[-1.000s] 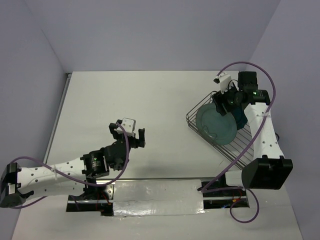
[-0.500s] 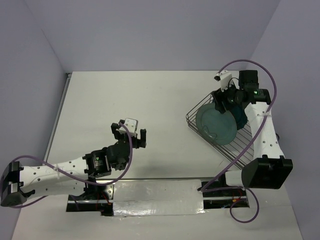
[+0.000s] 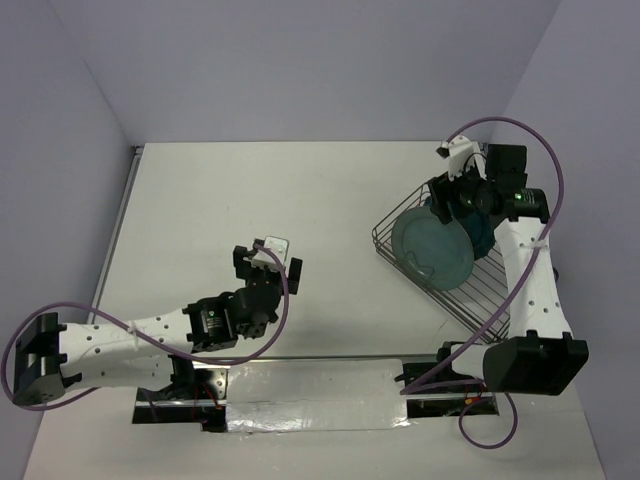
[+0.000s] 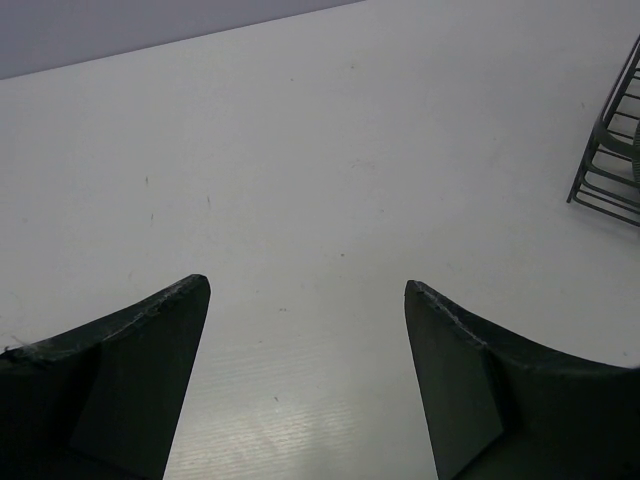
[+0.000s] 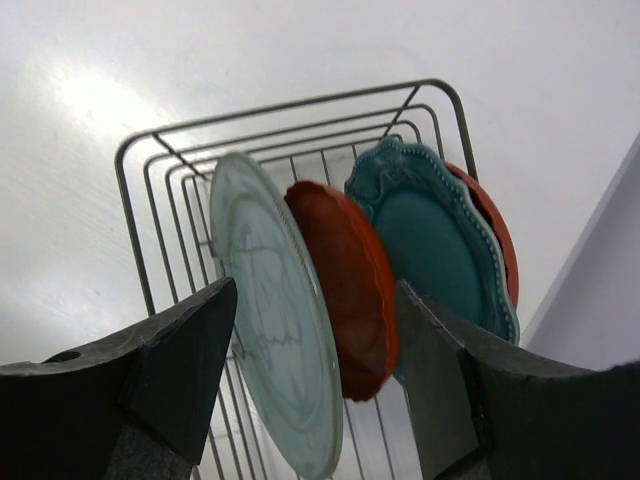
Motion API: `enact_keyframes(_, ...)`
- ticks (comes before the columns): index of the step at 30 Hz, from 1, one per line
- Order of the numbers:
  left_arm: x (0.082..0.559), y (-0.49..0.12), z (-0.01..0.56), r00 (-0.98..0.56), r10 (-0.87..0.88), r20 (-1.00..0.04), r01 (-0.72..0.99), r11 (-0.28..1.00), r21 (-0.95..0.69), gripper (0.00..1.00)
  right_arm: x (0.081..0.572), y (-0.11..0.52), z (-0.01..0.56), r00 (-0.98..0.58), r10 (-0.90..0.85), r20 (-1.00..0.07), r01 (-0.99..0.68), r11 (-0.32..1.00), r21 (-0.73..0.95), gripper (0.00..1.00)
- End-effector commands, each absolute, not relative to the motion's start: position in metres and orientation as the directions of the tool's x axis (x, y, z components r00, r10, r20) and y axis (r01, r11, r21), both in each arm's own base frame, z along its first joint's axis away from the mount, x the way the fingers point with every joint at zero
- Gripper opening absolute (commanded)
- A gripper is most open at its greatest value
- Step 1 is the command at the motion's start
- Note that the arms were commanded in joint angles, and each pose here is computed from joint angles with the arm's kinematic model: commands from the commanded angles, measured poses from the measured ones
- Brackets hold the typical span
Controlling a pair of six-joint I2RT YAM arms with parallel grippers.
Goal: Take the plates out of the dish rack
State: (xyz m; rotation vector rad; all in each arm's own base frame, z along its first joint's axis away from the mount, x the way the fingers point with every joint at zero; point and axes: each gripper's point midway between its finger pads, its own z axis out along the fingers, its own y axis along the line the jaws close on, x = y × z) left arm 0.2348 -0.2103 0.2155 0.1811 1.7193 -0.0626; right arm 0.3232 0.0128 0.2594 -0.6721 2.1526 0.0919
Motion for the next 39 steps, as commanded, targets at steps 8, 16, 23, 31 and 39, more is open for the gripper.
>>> enact_keyframes(8, 0.239, -0.214, 0.236, -0.125, 0.019, -0.992, 0.128, 0.992, 0.003, 0.91, 0.330, 0.002, 0.267, -0.483, -0.396, -0.781, -0.466, 0.871, -0.154, 0.71)
enact_keyframes(16, 0.238, -0.213, 0.237, -0.115, 0.009, -0.993, 0.143, 0.990, -0.007, 0.91, 0.330, 0.011, 0.241, -0.548, -0.364, -0.753, -0.534, 0.845, -0.019, 0.64)
enact_keyframes(23, 0.239, -0.214, 0.236, -0.119, 0.026, -0.993, 0.134, 0.991, 0.010, 0.90, 0.328, 0.015, 0.235, -0.535, -0.388, -0.750, -0.572, 0.820, -0.016, 0.57)
enact_keyframes(31, 0.240, -0.217, 0.233, -0.124, 0.041, -0.991, 0.137, 0.990, 0.023, 0.90, 0.329, 0.012, 0.215, -0.578, -0.396, -0.714, -0.565, 0.825, 0.000, 0.51)
enact_keyframes(39, 0.242, -0.218, 0.231, -0.132, 0.060, -0.989, 0.121, 0.992, 0.043, 0.88, 0.332, 0.010, 0.209, -0.590, -0.401, -0.701, -0.554, 0.833, -0.010, 0.44)
